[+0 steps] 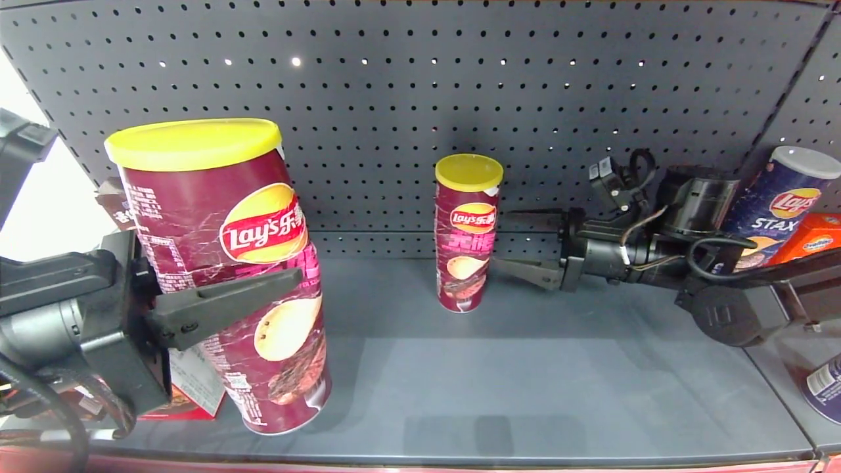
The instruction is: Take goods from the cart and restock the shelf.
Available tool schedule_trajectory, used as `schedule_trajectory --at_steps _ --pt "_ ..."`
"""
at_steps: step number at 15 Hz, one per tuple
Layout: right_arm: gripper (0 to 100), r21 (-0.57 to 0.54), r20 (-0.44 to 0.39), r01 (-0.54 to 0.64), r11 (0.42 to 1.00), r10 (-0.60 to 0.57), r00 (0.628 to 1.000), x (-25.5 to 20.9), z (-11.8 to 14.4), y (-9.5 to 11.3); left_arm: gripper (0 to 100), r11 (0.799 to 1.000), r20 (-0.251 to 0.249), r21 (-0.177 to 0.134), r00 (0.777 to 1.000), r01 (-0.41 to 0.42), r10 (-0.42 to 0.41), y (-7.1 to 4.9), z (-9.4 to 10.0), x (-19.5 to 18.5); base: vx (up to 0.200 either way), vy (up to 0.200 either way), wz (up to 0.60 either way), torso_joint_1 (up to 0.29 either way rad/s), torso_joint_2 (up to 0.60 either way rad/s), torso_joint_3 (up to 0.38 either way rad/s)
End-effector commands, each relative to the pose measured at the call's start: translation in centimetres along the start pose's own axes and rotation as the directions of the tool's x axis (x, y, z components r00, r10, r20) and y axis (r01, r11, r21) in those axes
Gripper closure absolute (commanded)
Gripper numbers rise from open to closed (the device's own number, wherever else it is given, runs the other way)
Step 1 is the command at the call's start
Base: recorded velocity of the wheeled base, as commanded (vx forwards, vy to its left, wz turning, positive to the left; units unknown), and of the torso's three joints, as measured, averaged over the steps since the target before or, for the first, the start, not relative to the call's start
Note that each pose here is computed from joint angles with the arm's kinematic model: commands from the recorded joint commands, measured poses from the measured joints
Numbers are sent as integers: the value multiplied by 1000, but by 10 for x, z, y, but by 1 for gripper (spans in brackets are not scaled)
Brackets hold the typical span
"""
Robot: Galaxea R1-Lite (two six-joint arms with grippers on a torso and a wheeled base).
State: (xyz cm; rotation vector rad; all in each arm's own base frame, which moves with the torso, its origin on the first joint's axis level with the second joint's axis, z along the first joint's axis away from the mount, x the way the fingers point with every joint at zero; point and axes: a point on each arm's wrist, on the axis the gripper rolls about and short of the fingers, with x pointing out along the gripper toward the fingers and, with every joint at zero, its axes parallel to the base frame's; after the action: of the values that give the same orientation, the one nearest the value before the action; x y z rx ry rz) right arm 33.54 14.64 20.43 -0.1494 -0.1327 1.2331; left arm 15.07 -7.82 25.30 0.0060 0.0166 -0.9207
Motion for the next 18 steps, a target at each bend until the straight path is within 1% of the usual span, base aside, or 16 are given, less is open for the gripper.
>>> schedule_trajectory --at_steps 1,5,14,17,18 --pt "0 21 -10 -37 999 37 999 22 -17 -3 100 1000 -1 0 1000 0 0 0 0 0 0 0 0 0 0 0" --pt "0 24 -2 -87 996 87 996 48 -26 0 100 1000 -1 -2 1000 0 0 0 0 0 0 0 0 0 0 0" --pt "0 36 -8 -106 994 107 994 69 -46 -6 100 1000 -3 -3 1000 -6 6 0 -2 -2 0 0 0 0 0 0" --pt "0 27 2 -111 993 111 994 76 -48 -10 100 1000 -3 -3 1000 -9 9 0 -2 -2 0 0 0 0 0 0" --pt "100 28 1 -114 993 114 993 78 -51 -11 100 1000 -5 -5 1000 -11 11 0 -2 -2 0 0 0 0 0 0"
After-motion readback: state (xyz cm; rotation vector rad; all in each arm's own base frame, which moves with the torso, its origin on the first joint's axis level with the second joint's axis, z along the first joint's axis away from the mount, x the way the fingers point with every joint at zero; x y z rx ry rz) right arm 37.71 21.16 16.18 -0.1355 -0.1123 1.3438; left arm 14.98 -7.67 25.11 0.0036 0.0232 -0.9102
